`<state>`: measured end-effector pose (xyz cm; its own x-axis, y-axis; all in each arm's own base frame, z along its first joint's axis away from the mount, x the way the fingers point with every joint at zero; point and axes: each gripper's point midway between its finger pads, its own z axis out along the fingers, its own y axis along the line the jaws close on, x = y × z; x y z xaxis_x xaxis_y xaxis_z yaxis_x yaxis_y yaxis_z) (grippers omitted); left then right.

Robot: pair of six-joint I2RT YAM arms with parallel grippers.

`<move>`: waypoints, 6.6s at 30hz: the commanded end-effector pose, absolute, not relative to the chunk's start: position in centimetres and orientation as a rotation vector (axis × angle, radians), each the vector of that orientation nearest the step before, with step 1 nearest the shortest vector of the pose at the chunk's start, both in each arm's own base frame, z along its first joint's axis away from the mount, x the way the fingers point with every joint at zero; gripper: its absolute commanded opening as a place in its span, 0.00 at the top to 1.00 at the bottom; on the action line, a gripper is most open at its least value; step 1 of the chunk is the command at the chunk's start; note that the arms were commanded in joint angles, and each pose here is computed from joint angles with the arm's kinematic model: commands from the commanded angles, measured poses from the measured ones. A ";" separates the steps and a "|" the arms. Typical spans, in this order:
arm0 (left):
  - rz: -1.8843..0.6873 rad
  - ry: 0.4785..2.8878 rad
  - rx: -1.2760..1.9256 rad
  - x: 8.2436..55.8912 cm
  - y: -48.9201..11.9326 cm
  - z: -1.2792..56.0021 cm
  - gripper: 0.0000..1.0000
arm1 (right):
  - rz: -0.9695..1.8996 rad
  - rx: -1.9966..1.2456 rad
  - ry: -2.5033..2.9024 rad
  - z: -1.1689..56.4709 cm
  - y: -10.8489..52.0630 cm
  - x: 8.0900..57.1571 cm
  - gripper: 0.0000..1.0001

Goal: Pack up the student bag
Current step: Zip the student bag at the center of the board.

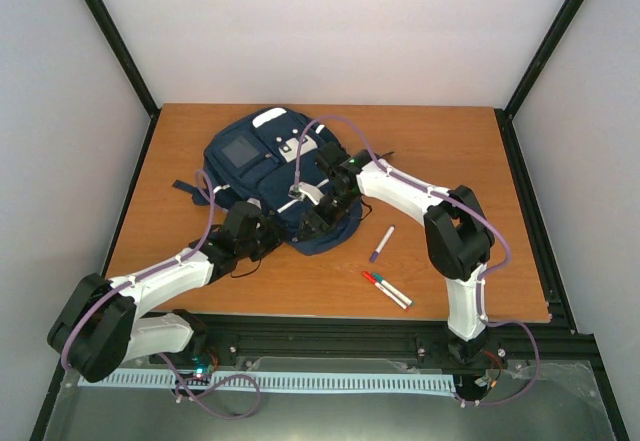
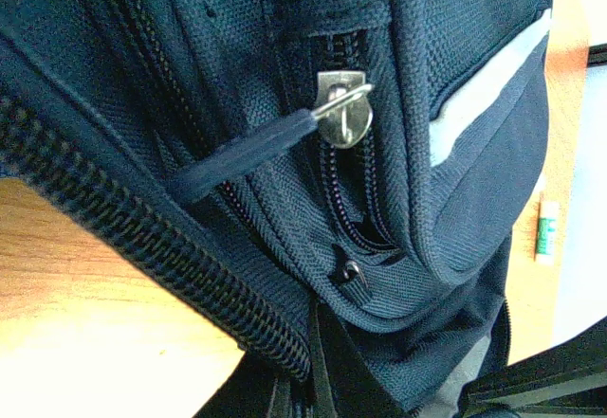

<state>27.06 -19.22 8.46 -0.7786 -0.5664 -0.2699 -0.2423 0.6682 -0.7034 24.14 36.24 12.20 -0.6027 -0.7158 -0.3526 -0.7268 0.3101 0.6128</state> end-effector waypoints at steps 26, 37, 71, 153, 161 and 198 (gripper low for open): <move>-0.967 2.289 -0.587 29.0 -19.5 11.2 0.99 | 1.167 -1.365 2.582 10.7 36.4 24.6 0.70; -0.968 2.286 -0.588 29.1 -19.6 11.5 0.99 | 0.905 -1.468 2.566 9.6 36.7 24.5 0.63; -0.965 2.299 -0.588 28.9 -19.5 11.0 0.99 | 0.867 -1.472 2.485 11.9 36.7 25.0 0.87; -0.536 2.361 -0.703 33.2 -10.1 12.9 0.29 | 0.685 -1.638 2.210 13.7 35.9 22.8 0.97; -0.987 2.407 -0.730 29.6 -15.0 13.2 0.38 | 0.684 -1.638 2.211 12.6 35.9 22.9 0.97; -1.103 2.569 -0.709 27.1 -20.1 11.0 0.33 | 0.693 -1.613 2.194 12.7 35.4 22.4 0.97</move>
<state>25.92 -18.80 10.55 -0.8437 -0.5341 -0.0528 -0.3518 0.6246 -0.6972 23.81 34.66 11.15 -0.3303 -0.8101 -0.4845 -0.9439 0.2846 0.1675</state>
